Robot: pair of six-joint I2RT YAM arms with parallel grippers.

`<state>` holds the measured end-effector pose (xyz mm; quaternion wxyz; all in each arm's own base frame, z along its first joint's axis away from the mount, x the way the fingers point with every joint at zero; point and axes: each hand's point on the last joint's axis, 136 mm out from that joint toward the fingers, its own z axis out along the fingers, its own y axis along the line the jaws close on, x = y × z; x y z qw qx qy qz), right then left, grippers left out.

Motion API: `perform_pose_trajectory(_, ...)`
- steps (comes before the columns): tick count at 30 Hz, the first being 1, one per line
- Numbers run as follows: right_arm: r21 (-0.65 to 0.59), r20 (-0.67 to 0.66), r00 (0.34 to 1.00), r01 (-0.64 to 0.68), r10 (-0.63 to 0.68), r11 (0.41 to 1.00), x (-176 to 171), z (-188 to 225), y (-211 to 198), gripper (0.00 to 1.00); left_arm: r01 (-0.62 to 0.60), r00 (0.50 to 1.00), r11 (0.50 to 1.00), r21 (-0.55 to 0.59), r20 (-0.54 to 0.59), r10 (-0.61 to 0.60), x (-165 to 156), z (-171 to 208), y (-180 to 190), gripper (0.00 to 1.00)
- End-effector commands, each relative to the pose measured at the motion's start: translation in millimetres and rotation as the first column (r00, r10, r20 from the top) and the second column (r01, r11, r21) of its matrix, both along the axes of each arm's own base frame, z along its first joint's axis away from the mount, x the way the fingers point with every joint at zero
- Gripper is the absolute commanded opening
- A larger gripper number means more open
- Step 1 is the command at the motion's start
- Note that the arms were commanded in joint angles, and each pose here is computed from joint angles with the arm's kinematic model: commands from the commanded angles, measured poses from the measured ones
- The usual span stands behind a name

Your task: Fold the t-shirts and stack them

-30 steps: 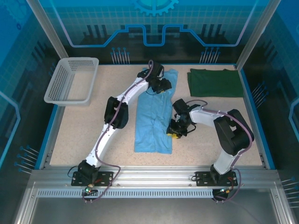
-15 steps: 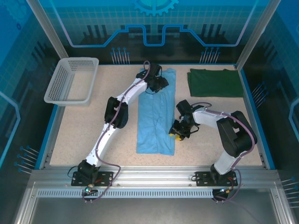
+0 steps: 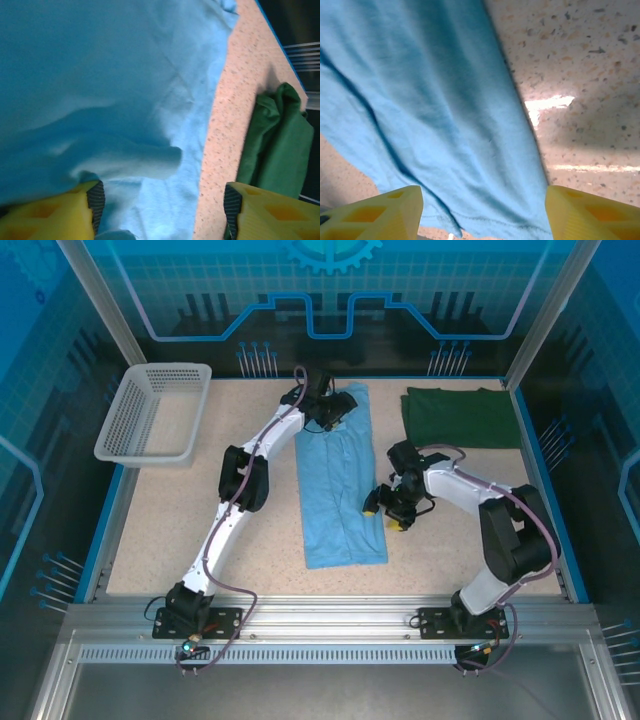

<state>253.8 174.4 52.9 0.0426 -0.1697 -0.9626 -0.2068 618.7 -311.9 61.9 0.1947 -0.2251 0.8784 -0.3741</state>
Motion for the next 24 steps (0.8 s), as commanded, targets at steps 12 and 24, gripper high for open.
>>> perform_pose_trajectory(12,0.045,0.034,0.998,0.049,-0.050,0.998,-23.3,8.4,-30.2,0.70,0.302,0.951,0.895,-0.328,0.164,-0.261,-68.1,172.6,-53.8,0.76)
perform_pose_trajectory(24,0.229,-0.130,0.986,-0.069,0.101,0.971,-83.6,-7.8,-24.5,0.53,0.342,0.916,0.939,-0.033,-0.209,-0.341,-303.1,87.1,70.4,0.52)
